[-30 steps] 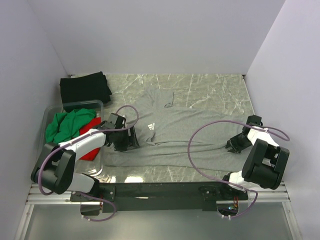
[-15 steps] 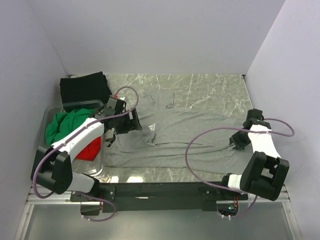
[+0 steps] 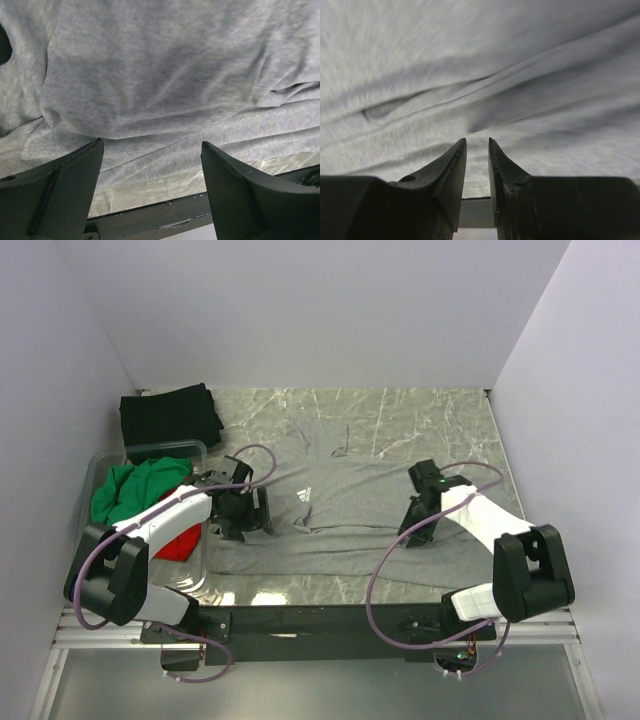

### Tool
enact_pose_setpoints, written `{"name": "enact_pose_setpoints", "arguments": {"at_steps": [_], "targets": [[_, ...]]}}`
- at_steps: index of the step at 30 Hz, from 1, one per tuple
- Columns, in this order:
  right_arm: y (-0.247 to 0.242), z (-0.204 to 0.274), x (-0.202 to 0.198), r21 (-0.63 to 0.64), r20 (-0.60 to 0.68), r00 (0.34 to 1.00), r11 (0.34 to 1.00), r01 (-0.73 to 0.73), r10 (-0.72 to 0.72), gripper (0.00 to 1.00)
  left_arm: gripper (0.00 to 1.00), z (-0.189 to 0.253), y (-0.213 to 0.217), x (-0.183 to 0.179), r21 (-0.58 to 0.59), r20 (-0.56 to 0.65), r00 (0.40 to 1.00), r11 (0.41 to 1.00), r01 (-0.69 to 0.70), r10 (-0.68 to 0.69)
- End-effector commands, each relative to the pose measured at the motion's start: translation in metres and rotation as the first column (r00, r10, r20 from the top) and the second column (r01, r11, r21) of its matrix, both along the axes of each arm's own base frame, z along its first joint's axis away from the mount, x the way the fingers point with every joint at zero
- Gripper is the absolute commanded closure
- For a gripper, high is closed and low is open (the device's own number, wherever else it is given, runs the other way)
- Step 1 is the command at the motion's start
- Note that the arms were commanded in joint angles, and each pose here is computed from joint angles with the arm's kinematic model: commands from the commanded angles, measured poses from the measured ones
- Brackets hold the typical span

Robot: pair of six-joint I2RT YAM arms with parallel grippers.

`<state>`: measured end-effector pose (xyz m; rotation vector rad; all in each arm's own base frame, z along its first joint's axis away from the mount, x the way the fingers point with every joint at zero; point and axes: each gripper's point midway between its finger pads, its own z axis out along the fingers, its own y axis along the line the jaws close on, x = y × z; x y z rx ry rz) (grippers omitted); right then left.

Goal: Fold and stack the t-shirts
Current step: Fold the tshirt

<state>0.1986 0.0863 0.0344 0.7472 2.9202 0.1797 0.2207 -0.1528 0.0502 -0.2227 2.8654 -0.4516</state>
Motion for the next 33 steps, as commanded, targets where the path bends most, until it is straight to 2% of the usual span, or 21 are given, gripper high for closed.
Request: {"name": "enact_pose_setpoints", "arguments": {"at_steps": [1,7,14,18,26,33], "targets": [[0.031,-0.008,-0.005,0.075,-0.008,0.997,0.994,-0.077,0.078,0.69,0.15,-0.007,0.005,-0.011,0.027,-0.044,0.999,1.0,-0.007,0.008],[0.056,-0.024,-0.025,0.086,-0.081,0.984,0.985,-0.153,0.16,0.7,0.15,-0.016,0.014,-0.021,0.059,-0.067,0.997,0.998,-0.028,0.032],[0.032,-0.045,-0.056,-0.025,-0.207,0.971,0.991,-0.129,0.121,0.7,0.14,-0.032,0.028,-0.024,0.143,-0.109,0.991,0.988,-0.06,0.076],[0.032,-0.047,-0.062,-0.024,-0.219,0.97,0.993,-0.114,0.106,0.7,0.14,-0.036,0.035,-0.025,0.181,-0.127,0.987,0.98,-0.076,0.1],[0.018,-0.041,-0.075,-0.092,-0.258,0.962,0.989,-0.118,0.091,0.69,0.13,-0.024,0.039,-0.024,0.192,-0.099,0.988,0.977,-0.094,0.115],[0.013,-0.042,-0.092,-0.092,-0.293,0.952,0.989,-0.118,0.087,0.69,0.13,-0.025,0.04,-0.027,0.198,-0.115,0.987,0.976,-0.091,0.115]]}}
